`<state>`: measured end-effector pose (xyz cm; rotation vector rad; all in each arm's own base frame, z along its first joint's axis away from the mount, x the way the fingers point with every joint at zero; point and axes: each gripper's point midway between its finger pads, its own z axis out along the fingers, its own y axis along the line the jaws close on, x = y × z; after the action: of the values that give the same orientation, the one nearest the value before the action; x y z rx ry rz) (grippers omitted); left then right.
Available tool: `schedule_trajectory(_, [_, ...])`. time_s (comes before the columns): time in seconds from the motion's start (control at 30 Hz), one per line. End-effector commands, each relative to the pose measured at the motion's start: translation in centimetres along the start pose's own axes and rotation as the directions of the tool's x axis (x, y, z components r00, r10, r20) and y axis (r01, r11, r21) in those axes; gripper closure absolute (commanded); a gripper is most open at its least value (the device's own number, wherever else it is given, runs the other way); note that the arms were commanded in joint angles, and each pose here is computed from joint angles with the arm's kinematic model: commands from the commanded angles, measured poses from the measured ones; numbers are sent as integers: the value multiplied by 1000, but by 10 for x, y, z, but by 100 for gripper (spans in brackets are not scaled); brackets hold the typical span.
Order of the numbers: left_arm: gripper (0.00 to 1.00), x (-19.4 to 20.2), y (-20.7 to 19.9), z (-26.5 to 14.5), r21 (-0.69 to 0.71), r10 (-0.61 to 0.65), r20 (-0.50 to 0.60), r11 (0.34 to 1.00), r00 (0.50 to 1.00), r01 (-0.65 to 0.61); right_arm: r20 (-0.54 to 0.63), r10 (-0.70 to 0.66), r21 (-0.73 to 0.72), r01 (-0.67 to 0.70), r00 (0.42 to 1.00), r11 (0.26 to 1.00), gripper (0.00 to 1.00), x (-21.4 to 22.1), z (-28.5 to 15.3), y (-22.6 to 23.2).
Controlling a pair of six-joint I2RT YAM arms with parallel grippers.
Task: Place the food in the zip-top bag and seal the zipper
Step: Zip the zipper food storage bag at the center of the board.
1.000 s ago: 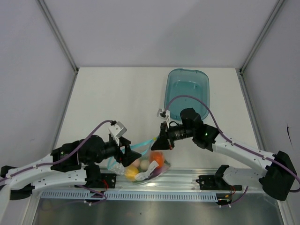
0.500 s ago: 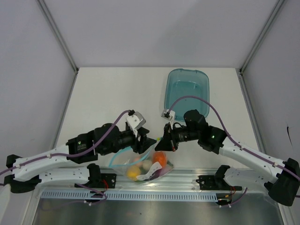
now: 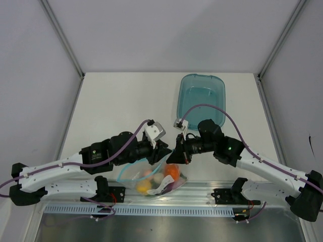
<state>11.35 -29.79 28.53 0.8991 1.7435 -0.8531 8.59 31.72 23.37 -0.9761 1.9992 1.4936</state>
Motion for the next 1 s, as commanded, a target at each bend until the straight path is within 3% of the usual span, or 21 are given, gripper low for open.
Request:
schedule_trajectory(0.0, [67,-20,-10,-2,52,3,50,999,999,-5,58,-38,-25,40,998,999,100,-13,-3,11])
schedule_trajectory(0.3, [64,-9,-11,3,59,-4,12,998,1000,3,58,-35,-35,37,998,999,100,-14,-1,12])
schedule_trajectory(0.37, [69,-6,-10,4,57,-6,3,998,1000,6,60,-35,-36,37,998,999,100,-14,-1,12])
schedule_trajectory(0.53, [98,-3,-9,4,62,-23,-6,998,1000,23,61,-28,-20,29,998,999,100,-13,-1,9])
schedule_trajectory(0.57, [99,-4,-9,3,64,-25,-7,998,1000,25,62,-26,-19,27,998,999,100,-14,-1,9])
schedule_trajectory(0.87, [99,10,-12,5,90,-44,-49,995,998,48,119,-3,-21,6,993,1000,100,-21,1,10])
schedule_trajectory(0.97, [95,12,-12,8,88,-43,-60,995,997,48,112,-1,-24,3,994,1000,100,-19,3,11])
